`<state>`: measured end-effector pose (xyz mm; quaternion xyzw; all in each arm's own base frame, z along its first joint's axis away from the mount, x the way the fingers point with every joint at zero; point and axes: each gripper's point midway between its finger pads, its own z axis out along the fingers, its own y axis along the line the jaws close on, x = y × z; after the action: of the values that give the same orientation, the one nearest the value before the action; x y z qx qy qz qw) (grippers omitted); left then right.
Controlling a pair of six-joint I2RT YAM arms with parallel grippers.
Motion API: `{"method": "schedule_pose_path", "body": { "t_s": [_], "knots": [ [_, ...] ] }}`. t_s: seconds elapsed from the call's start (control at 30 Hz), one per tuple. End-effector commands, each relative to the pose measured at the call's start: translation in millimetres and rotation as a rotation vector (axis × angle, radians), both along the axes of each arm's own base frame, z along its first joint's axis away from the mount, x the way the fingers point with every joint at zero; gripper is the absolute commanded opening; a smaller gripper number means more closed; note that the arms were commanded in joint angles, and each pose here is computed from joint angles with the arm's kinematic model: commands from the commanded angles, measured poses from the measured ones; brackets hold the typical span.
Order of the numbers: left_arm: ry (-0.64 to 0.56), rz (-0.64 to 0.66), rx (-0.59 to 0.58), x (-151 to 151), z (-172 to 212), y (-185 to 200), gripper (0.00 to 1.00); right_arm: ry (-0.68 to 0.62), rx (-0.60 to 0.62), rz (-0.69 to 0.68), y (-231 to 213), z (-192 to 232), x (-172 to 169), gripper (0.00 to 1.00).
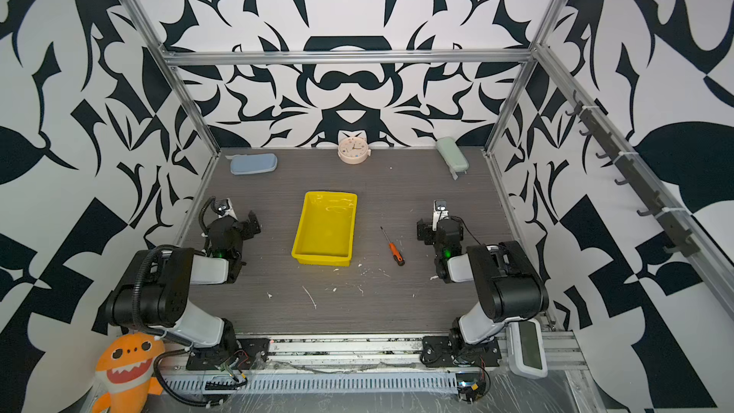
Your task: Put the screwdriver in the bin
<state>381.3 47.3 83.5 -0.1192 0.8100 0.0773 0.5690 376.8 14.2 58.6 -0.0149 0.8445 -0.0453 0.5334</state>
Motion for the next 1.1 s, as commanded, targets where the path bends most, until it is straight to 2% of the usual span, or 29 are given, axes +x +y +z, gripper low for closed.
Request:
{"method": "schedule_pose_path", "body": {
  "t_s": [0.0,1.07],
  "knots": [
    [-0.023,-0.006,-0.003,7.4,8.7,-1.4,1.00,-0.066,0.009,-0.014,-2.2,21.0,9.5,1.00],
    [-0.027,-0.004,-0.009,6.3,8.9,-1.5,1.00,-0.067,0.008,-0.006,-0.8,20.8,9.8,1.00]
  ]
}}
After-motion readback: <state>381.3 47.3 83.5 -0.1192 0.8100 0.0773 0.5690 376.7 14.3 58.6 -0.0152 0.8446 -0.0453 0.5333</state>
